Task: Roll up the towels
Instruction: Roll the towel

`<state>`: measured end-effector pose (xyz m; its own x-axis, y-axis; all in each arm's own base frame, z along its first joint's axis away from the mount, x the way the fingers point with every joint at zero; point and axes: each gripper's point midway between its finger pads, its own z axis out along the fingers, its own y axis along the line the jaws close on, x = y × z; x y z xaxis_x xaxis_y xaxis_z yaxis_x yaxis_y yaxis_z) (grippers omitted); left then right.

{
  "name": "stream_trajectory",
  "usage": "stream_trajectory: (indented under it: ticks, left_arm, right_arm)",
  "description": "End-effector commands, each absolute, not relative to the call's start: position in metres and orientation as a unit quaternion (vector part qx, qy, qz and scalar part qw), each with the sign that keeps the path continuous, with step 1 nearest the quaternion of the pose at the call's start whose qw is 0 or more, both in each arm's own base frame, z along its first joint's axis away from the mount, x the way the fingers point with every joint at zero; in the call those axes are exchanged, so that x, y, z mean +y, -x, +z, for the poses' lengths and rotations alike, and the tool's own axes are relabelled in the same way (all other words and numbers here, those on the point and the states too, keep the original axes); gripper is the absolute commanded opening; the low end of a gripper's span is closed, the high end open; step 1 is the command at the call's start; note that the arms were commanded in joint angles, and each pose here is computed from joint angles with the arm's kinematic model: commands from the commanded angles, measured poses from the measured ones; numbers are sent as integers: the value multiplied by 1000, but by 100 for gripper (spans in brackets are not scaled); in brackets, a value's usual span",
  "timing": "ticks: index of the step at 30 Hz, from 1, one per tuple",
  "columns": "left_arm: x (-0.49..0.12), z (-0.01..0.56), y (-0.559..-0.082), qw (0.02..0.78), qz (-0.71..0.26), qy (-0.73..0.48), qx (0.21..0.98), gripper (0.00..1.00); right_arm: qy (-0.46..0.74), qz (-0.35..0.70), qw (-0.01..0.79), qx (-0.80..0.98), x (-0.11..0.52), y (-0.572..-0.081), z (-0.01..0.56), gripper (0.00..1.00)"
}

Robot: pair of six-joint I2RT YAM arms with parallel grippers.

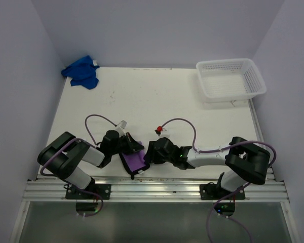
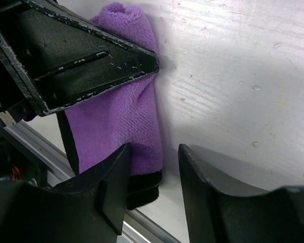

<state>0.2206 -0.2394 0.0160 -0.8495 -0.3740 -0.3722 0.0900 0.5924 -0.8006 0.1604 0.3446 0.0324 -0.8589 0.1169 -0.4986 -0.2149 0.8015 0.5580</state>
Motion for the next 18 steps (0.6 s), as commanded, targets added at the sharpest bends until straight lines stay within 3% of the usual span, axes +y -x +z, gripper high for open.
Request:
stream_trajectory:
  ticks: [1, 12, 18]
  left_arm:
    - [-221, -12, -209, 250, -389, 83, 883, 0]
    - [-215, -16, -209, 253, -372, 91, 888, 0]
    - [-211, -16, -210, 259, -363, 95, 890, 0]
  right_arm:
    - [28, 342, 251, 905, 357, -156, 37, 48]
    - [47, 335, 234, 911, 363, -139, 24, 51]
    - [67, 310, 225, 921, 368, -124, 9, 47]
